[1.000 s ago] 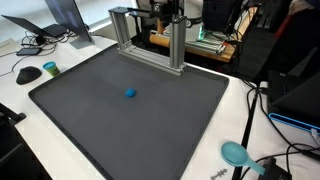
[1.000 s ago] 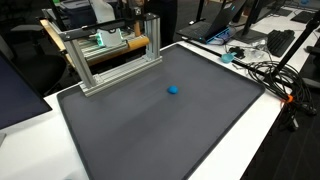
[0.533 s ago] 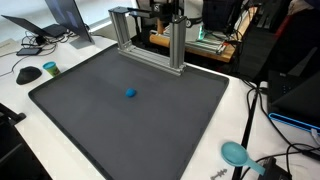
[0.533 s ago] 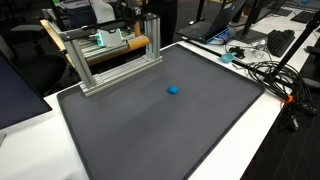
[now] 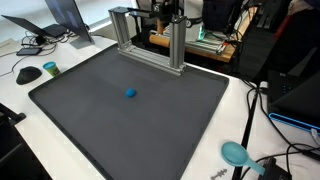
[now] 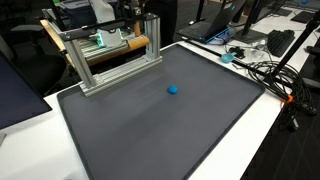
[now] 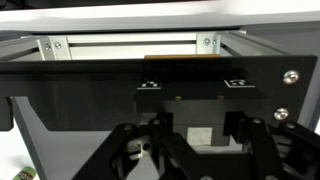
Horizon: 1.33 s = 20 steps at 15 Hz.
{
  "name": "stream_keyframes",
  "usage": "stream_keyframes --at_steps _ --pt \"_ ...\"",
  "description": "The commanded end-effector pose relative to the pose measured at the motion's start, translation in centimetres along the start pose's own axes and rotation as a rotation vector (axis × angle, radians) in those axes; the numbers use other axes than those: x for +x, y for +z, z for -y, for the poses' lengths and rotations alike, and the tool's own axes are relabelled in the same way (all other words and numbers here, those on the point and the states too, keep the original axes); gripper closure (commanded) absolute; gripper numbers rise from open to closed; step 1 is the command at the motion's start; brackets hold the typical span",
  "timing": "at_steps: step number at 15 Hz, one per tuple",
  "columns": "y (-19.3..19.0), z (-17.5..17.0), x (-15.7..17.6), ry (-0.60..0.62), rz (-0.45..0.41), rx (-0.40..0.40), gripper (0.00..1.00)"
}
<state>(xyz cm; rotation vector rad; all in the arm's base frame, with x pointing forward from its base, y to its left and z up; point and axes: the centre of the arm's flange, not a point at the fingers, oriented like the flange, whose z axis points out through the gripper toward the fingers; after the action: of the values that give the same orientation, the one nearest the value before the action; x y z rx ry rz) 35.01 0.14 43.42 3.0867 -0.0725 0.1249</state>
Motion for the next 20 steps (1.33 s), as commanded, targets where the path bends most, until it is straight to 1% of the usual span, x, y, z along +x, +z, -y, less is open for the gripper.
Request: stream_keyframes --at_steps 1,2,6,9,10,11,12,13,14,16,17,18,19,20 --pt "0.42 -0.34 0.31 -0.020 0.010 0.004 0.60" --pt "0.41 -0.30 0.34 -0.023 0.013 0.005 0.66" --pt "0.33 -0.18 0.37 -0.023 0.025 0.001 0.67" --pt "0.30 0.03 0.20 -0.047 0.018 -0.012 0.67" --pt "0.30 0.06 0.16 -0.058 0.016 -0.008 0.64" --pt "0.34 0.08 0.16 -0.064 0.016 -0.010 0.54" --pt "0.39 0.07 0.18 -0.070 0.018 -0.010 0.51" --pt "0.38 0.11 0.19 -0.079 0.014 -0.008 0.51" --pt "0.36 0.16 0.21 -0.086 0.013 -0.011 0.45" --pt "0.30 0.24 0.24 -0.100 0.011 -0.016 0.43" --pt "0.26 0.28 0.24 -0.107 0.012 -0.019 0.33" --pt "0.26 0.29 0.25 -0.112 0.013 -0.021 0.29" --pt "0.33 0.33 0.22 -0.120 0.014 -0.025 0.21" --pt "0.37 0.36 0.22 -0.126 0.016 -0.027 0.17"
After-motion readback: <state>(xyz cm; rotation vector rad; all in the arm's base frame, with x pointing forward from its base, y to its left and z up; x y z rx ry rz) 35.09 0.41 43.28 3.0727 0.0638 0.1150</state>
